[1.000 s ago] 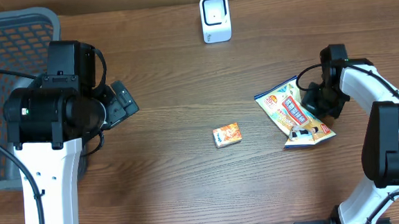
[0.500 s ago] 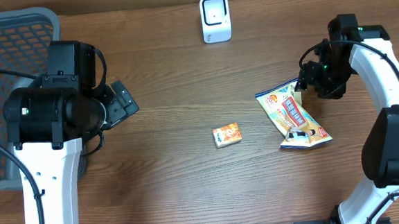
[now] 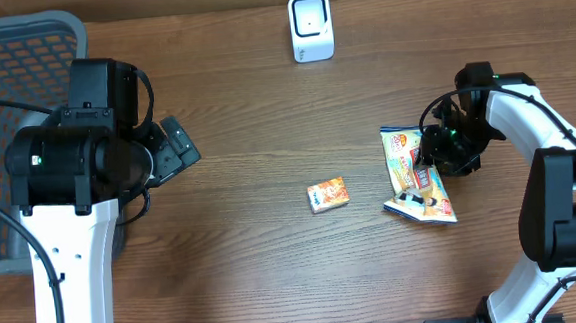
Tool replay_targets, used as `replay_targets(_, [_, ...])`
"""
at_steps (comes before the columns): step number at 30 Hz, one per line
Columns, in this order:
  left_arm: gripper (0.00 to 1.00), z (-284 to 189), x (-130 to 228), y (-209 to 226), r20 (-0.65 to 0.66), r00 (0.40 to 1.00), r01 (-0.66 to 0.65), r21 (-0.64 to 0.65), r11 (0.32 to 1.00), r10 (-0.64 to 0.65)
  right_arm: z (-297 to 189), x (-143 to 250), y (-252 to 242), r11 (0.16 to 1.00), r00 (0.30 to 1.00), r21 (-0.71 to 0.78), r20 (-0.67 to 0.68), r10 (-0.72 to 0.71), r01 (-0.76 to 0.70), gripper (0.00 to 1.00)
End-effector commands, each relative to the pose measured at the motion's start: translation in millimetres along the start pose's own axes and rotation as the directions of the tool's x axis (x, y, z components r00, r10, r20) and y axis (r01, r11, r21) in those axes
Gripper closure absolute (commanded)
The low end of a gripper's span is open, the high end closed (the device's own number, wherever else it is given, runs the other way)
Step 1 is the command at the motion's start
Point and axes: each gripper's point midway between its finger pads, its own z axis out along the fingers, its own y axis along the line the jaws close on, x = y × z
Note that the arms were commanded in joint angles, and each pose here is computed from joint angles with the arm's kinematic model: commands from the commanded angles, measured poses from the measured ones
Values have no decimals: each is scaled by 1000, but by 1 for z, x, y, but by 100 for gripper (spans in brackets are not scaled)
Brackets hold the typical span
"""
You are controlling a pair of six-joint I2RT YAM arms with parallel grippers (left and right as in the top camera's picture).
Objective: Scan the item barcode
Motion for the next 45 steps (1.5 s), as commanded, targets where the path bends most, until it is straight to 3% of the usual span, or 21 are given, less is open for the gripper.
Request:
replay_targets(1, [0,2,-2,3,4,1000,25,-15,1000,-25,-5,-4,21,994,999,-103,3,36,-35,96])
replay_targets(8, [1,2,-2,3,4,1000,25,-15,1000,-25,-56,-22,97,884,998,-465,49,-26,46,96])
replay_targets(16, [0,2,-2,3,4,1000,25,-15,1000,-25,-90,-37,139,738,998,-674,61,8,35,96])
replay_targets(21, [0,2,-2,3,4,1000,25,-15,1000,-25,-73,-45,127,807,995,-590,92,34,27,96])
replay_targets(25, [0,2,-2,3,4,1000,25,-15,1000,-25,-35,-49,83,926,979,-354,97,178,-133,96])
replay_targets(28, [0,2,-2,3,4,1000,25,-15,1000,-25,-18,-48,62,954,968,-235,122,218,-186,85])
replay_targets(32, [0,2,-2,3,4,1000,25,-15,1000,-25,-11,-48,34,972,958,-80,171,231,-220,43])
replay_targets(34, [0,2,-2,3,4,1000,25,-15,1000,-25,-13,-45,25,971,955,-26,176,239,-238,36])
replay_targets(37, [1,2,-2,3,4,1000,25,-15,1000,-25,-22,-41,21,972,959,19,168,228,-234,38])
replay_targets(40, [0,2,-2,3,4,1000,25,-15,1000,-25,-41,-41,29,982,971,28,160,179,-185,49])
replay_targets(45, [0,2,-2,3,4,1000,25,-15,1000,-25,-84,-49,59,994,975,-32,193,108,-104,83])
